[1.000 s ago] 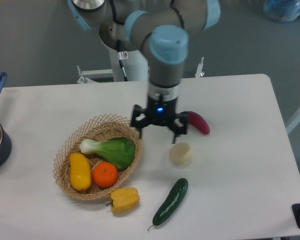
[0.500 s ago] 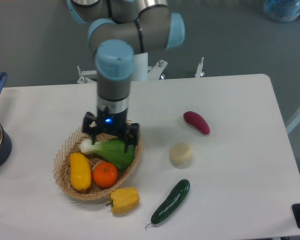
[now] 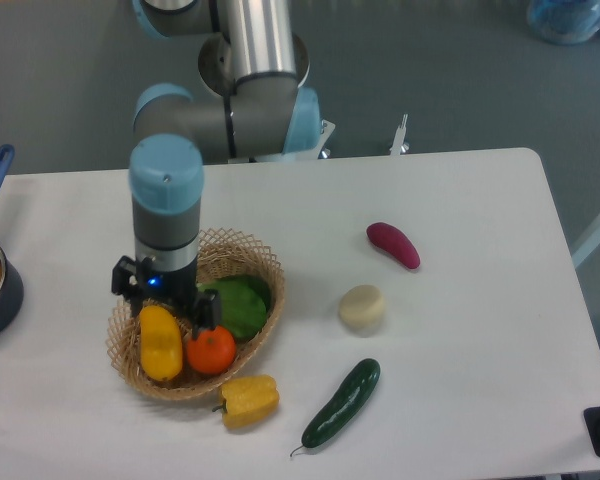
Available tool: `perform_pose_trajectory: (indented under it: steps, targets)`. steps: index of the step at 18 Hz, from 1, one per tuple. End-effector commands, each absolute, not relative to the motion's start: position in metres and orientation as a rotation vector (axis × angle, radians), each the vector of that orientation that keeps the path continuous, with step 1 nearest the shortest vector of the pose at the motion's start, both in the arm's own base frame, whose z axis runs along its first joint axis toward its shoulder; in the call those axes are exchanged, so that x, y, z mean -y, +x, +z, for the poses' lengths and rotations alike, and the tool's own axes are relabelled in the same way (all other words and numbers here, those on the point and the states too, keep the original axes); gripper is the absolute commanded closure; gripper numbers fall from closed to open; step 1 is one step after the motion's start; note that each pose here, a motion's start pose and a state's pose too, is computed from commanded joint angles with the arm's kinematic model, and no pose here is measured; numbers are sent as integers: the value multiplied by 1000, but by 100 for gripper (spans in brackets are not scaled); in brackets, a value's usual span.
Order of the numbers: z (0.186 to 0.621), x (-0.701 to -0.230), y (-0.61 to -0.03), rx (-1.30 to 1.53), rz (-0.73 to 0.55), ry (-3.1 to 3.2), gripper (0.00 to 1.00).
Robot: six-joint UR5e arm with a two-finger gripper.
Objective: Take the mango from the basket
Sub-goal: 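Lower the gripper onto the yellow mango and close on it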
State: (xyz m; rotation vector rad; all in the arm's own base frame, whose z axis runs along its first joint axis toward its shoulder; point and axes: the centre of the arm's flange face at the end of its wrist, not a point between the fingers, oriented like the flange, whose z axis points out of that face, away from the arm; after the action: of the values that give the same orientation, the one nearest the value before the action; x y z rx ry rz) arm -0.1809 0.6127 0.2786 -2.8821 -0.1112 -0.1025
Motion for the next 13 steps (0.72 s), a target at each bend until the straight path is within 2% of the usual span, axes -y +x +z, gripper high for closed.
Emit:
perform_pose_trajectory:
  steps: [13]
  targets:
    - [234, -630, -190, 165, -126, -2905, 0]
